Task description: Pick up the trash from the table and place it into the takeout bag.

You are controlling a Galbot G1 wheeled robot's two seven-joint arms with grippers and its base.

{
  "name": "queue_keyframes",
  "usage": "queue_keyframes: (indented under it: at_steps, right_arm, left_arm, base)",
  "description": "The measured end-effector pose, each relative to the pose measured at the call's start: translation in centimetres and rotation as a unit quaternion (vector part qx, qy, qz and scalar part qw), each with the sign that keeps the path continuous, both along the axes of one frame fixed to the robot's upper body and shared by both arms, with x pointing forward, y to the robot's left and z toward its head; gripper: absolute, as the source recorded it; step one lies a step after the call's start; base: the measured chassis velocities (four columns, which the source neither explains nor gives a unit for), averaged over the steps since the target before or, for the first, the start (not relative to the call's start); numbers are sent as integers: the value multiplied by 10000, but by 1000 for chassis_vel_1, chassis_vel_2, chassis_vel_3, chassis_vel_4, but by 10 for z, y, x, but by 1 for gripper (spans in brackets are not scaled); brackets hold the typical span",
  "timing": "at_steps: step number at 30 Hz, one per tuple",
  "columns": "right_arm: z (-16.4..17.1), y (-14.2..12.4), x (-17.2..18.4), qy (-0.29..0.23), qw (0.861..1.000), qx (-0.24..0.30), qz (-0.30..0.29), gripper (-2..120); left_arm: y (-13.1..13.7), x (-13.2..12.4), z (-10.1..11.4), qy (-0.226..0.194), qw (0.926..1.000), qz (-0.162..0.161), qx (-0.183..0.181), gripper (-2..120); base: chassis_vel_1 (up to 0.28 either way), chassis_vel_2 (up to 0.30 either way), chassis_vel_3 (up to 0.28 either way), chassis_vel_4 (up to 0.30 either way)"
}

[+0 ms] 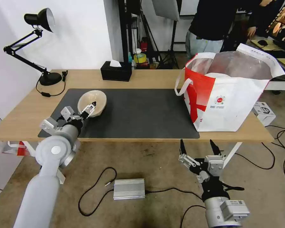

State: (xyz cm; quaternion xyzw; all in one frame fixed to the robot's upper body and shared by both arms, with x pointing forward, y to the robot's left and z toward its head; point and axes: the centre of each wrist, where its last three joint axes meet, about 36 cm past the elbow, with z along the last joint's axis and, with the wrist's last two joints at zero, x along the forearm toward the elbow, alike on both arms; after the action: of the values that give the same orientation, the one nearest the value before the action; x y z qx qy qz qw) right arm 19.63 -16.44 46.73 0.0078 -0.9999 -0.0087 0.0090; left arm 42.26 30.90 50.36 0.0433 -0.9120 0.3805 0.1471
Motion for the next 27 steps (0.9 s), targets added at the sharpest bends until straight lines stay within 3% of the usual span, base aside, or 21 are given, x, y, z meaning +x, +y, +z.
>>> queue_keyframes:
  at_steps: [15,18,21,27]
  right_arm:
    - [0,0,0,0,10000,0,0,100]
    - [0,0,0,0,10000,0,0,100]
    - [0,0,0,0,10000,0,0,100]
    - [0,0,0,0,10000,0,0,100]
  left_arm:
    - [-2,11,-1,11,10000,-11,-46,103]
    - [-2,12,-1,16,10000,-8,-47,99]
    - [-1,13,-1,27,10000,10,-42,84]
    - [-1,16,-1,27,10000,27,-43,67]
  base:
    - [0,0,0,0]
    - [0,0,0,0]
    - [0,0,0,0]
    - [0,0,0,0]
